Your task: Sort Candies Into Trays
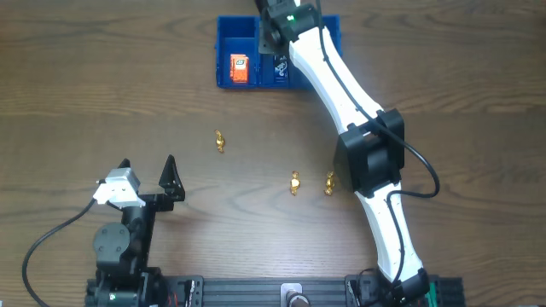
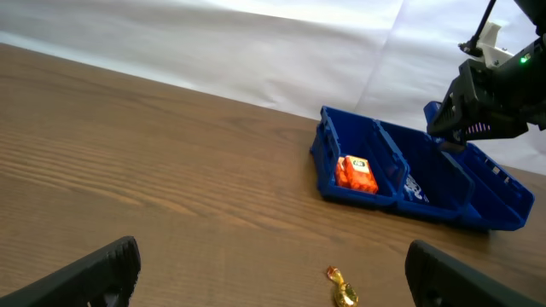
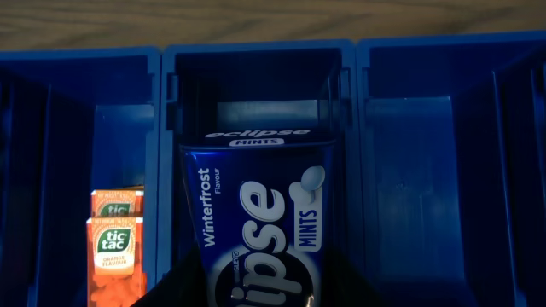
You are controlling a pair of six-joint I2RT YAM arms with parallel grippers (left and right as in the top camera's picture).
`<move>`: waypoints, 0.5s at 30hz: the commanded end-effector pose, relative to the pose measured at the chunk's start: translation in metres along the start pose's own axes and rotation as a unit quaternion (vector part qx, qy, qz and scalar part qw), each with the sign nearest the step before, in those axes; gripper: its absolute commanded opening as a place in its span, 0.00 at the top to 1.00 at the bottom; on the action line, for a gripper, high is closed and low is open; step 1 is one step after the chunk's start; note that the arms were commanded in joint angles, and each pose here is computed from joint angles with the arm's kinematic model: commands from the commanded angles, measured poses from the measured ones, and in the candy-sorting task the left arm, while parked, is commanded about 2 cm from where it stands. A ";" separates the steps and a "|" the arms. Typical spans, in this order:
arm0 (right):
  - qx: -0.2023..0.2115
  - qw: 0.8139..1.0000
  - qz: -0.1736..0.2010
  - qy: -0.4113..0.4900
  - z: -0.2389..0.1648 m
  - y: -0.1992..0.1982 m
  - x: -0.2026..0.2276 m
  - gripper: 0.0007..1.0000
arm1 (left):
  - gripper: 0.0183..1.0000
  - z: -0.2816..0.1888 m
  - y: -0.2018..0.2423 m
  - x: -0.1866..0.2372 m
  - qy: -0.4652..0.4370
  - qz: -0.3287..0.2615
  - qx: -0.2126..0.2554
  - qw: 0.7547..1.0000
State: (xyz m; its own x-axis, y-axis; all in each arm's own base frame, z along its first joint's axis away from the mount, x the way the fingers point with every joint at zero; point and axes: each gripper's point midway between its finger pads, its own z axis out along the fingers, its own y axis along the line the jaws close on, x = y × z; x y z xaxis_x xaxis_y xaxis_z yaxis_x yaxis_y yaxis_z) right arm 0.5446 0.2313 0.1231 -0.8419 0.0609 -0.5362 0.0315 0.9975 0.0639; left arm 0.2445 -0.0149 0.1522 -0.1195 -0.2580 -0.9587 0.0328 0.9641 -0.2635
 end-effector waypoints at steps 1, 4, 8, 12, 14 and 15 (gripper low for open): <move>-0.006 1.000 -0.003 0.005 0.011 0.001 0.002 0.75 | 0.00 0.001 0.004 0.016 0.025 0.010 -0.004 1.000; -0.008 1.000 -0.004 0.012 0.017 0.002 0.006 0.75 | 0.00 0.001 0.004 0.016 0.025 0.010 -0.004 1.000; -0.008 1.000 -0.004 0.012 0.017 0.002 0.006 0.72 | 0.00 0.001 0.004 0.016 0.025 0.010 -0.004 1.000; -0.006 1.000 -0.006 0.015 0.016 0.003 0.008 0.57 | 0.00 0.001 0.004 0.016 0.025 0.010 -0.004 1.000; -0.006 1.000 -0.008 0.016 0.016 0.002 0.009 0.37 | 0.00 0.001 0.004 0.016 0.025 0.010 -0.004 1.000; -0.006 1.000 -0.010 0.016 0.016 0.002 0.009 0.27 | 0.00 0.001 0.004 0.016 0.025 0.010 -0.004 1.000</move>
State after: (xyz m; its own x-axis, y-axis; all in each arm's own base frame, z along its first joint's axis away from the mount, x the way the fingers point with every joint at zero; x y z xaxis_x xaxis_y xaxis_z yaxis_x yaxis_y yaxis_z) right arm 0.5436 0.2374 0.1078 -0.8594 0.0509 -0.5088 0.0130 0.9969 0.0778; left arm 0.2445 -0.0149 0.1522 -0.1195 -0.2580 -0.9587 0.0328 0.9641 -0.2635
